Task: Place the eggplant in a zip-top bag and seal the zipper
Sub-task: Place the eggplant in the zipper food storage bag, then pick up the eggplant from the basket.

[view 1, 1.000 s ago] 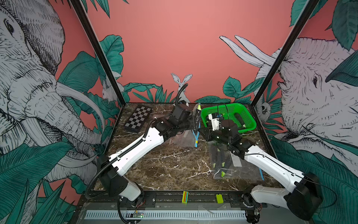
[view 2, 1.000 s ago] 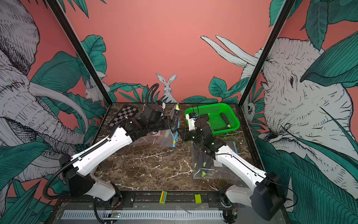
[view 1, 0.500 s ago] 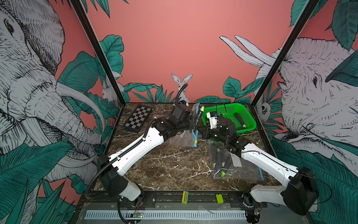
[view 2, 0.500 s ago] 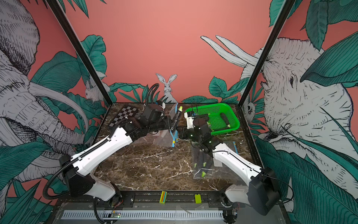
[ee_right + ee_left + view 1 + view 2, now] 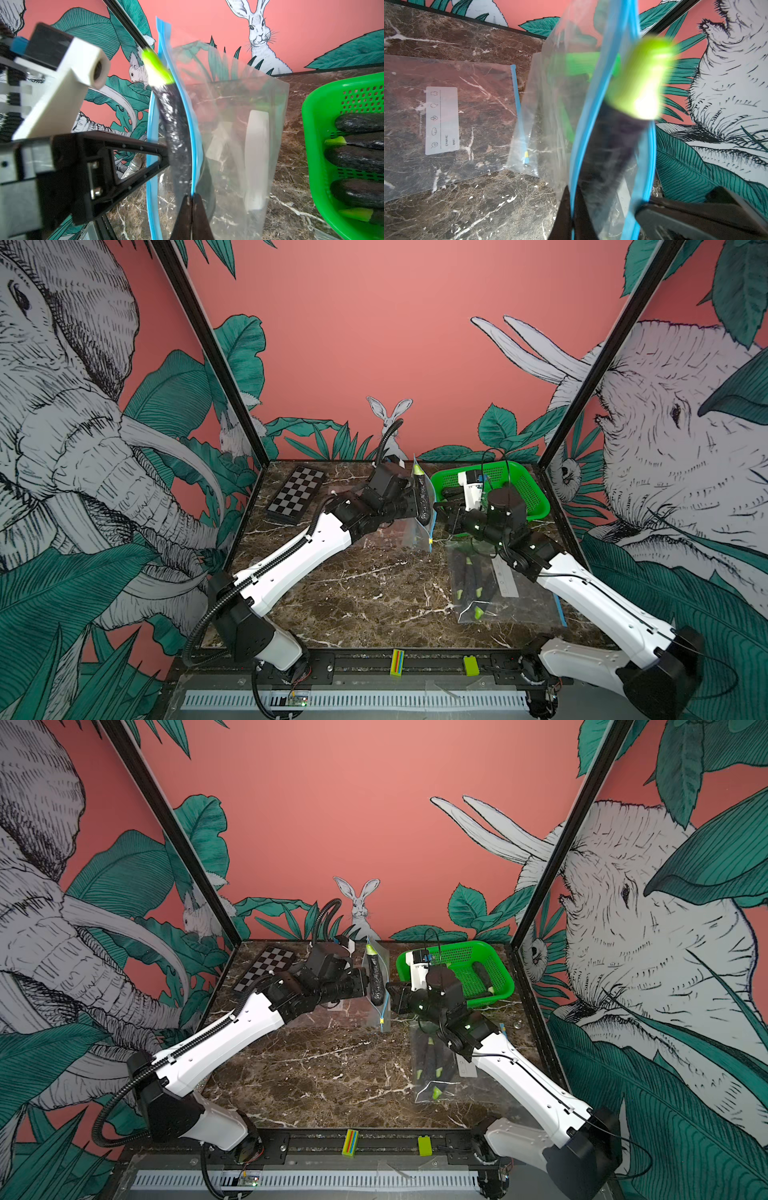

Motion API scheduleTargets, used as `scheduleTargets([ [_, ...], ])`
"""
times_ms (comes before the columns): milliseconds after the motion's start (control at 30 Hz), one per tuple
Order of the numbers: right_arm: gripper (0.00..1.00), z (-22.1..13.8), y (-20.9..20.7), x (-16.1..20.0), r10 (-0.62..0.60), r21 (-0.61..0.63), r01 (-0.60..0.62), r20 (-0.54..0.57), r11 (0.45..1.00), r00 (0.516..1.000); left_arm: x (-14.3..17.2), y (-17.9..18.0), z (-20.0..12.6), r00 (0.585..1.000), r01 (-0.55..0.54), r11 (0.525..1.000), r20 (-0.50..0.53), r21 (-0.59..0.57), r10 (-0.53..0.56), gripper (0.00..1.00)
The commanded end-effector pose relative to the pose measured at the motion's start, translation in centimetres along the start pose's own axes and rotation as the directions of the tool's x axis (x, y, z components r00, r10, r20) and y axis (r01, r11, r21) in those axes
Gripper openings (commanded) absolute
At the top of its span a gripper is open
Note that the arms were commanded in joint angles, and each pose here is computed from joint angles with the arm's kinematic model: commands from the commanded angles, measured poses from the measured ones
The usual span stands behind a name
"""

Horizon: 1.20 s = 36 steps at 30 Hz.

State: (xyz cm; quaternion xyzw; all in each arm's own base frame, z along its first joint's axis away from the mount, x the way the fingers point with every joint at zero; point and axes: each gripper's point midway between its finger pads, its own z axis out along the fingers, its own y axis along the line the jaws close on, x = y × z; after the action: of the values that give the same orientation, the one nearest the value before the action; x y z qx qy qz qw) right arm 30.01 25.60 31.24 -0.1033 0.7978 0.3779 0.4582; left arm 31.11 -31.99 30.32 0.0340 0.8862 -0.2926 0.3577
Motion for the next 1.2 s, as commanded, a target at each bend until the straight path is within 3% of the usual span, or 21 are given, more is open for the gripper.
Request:
scheduleTargets([
  [0,0.00,-0.1,-0.1,0.3,-0.029,0.035,0.030,-0.027,0.999,0.999,-0.9,-0.1,-0.8,1.000,0.004,1.000,0.028,0.008,-0.005,0.00],
  [367,0.00,-1.3,-0.2,-0.6,-0.089,0.094,0.093,-0.047,0.991,0.995,-1.7,0.2,-1.8,0.998,-0.032,0.999,0.045,-0.033,0.033,0.00],
  [533,0.21,-2.0,-0.8,-2.1,-0.081,0.087,0.086,-0.068,0.992,0.994,-2.0,0.2,-2.0,0.998,-0.049,0.998,0.045,-0.042,0.051,0.00],
  [667,0.25,-4.1,-1.2,-4.6,-0.075,0.080,0.075,-0.002,0.994,0.997,-2.6,0.1,-2.5,0.996,-0.068,0.996,0.061,-0.053,0.072,0.00],
  [933,0.33,-7.2,-2.7,-7.2,-0.094,0.161,0.086,0.043,0.983,0.995,-6.5,-1.1,-7.6,0.976,-0.123,0.990,0.173,-0.062,0.132,0.00],
  [1167,0.46,-6.1,-7.1,-8.6,-0.026,0.253,0.029,-0.014,0.967,1.000,-8.0,2.9,-14.0,0.942,-0.167,0.948,0.239,-0.271,0.234,0.00],
])
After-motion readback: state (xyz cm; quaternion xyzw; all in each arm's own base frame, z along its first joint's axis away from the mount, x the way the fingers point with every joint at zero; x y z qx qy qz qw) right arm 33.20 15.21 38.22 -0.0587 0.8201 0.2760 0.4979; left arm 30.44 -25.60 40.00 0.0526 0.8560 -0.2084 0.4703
